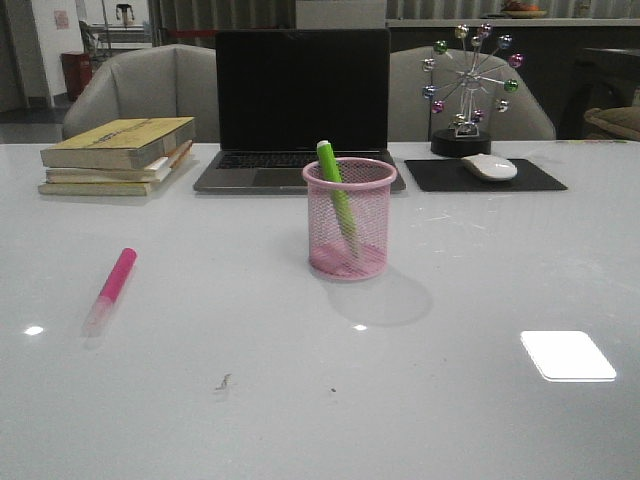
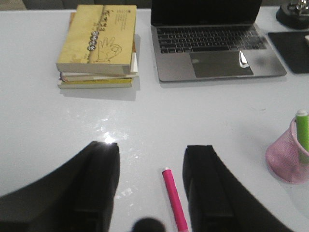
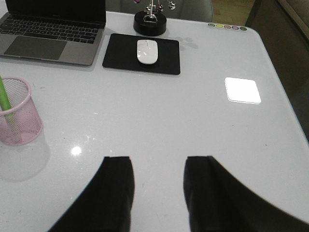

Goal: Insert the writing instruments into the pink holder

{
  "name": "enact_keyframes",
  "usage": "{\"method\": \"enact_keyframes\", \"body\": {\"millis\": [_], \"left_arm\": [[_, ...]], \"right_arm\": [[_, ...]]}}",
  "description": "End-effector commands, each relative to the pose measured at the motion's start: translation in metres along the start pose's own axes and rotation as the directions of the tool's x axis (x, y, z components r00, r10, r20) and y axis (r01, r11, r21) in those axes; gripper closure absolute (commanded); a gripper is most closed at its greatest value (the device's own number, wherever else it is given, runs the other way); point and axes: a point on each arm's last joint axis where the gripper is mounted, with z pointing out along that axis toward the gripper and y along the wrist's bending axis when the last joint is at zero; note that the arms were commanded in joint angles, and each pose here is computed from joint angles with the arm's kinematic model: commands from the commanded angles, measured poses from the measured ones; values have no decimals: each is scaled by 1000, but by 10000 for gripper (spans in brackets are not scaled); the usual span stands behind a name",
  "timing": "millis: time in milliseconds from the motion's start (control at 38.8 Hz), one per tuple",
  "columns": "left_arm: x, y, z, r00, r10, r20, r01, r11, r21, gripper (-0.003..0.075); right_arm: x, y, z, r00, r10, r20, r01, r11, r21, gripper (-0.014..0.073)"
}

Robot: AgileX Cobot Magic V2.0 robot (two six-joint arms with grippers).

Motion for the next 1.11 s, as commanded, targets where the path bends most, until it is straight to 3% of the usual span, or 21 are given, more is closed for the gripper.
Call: {"method": "enact_keyframes", "body": {"millis": [0, 103, 232, 387, 773, 1082], "left_arm": [[-23, -5, 16, 1000, -2, -4, 2, 1000, 19, 333], [-26, -6, 52, 991, -15, -133, 19, 999, 26, 310], [-25, -10, 96, 968, -79, -239, 96, 993, 62, 225], [-8, -13, 139, 933, -143, -329, 177, 981, 78, 225], [39, -17, 199, 854, -160, -494, 214, 975, 55, 230], [62, -27, 220, 820, -124, -559, 188, 980, 58, 230]], "right_arm": [[-14, -1, -6, 995, -10, 94, 9, 1000, 12, 212], [-11, -1, -6, 998, -10, 65, 9, 1000, 11, 212], [-7, -1, -5, 1000, -9, 21, 9, 1000, 9, 212], [-6, -1, -5, 1000, -9, 11, 9, 1000, 9, 212], [-5, -1, -5, 1000, -12, -1, 12, 1000, 11, 212], [-2, -2, -6, 999, -25, -31, 25, 999, 20, 212]]}}
